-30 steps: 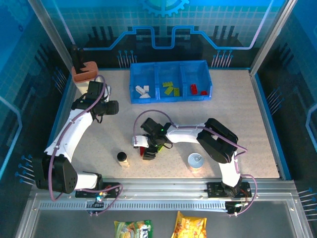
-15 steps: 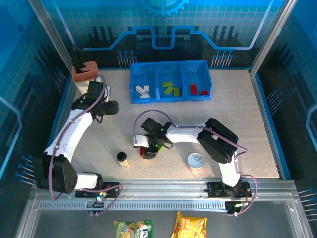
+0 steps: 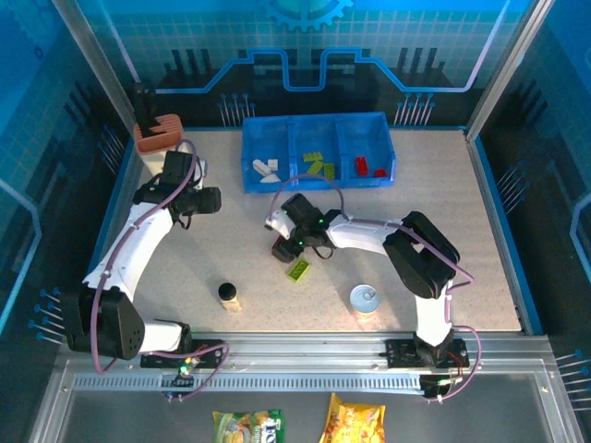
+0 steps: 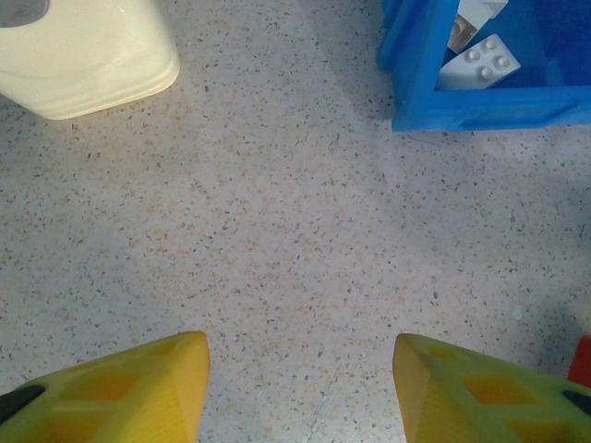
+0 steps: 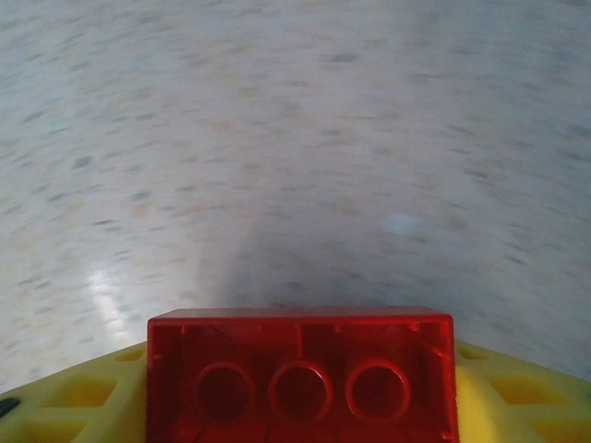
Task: Sort the legos into containers by color
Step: Place the lego in the container.
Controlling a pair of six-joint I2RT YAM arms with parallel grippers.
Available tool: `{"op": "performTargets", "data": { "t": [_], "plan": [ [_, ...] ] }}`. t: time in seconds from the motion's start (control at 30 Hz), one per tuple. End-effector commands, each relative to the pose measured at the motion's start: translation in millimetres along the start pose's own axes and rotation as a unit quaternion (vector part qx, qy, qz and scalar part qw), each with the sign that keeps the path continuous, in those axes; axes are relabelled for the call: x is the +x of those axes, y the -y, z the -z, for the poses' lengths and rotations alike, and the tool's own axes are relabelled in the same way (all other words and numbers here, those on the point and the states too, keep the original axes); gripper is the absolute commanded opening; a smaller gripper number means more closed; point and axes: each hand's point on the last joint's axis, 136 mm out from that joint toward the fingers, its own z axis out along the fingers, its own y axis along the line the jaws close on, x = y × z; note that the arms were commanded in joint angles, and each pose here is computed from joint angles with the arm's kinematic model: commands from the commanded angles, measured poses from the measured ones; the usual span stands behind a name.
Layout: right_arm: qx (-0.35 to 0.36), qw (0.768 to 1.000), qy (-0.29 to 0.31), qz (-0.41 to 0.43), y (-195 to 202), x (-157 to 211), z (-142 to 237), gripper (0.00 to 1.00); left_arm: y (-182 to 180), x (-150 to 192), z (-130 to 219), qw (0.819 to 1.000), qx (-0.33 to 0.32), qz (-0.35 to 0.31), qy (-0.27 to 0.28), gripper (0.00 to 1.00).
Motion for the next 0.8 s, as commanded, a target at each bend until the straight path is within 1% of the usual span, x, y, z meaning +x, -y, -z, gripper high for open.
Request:
{"op": "performTargets", "data": {
  "t": [0.0,0.1,0.2,0.37,0.47,0.6,0.77],
  "plan": [
    [0.085,0.988,0.027,-0.129,50.8,-4.2,25.8,0.43,-0.2,4.0,-5.0,1.000,0.007,0.007,-0.010,0.56],
    [0.125,0.973,0.021,-0.195,83.9,12.8,39.1,0.40,-0.4,3.8,-5.5,1.000,0.008,0.008,-0.010,0.56],
    [0.155,0.959,0.021,-0.237,108.0,29.0,51.6,0.38,0.7,4.0,-5.8,1.000,0.010,0.008,-0.011,0.56],
    [0.185,0.943,0.016,-0.275,137.1,46.7,69.0,0.32,0.1,3.6,-5.4,1.000,0.009,0.008,-0.010,0.56],
    [0.195,0.939,0.013,-0.284,152.2,52.8,78.0,0.27,0.2,2.7,-4.4,1.000,0.010,0.009,-0.007,0.56],
    [0.206,0.934,0.016,-0.292,171.8,54.6,92.1,0.20,0.4,2.0,-3.9,1.000,0.011,0.009,-0.006,0.56],
    [0.211,0.925,0.016,-0.316,198.1,53.6,111.1,0.17,0.5,1.5,-2.8,1.000,0.011,0.009,-0.004,0.56]
  ]
}}
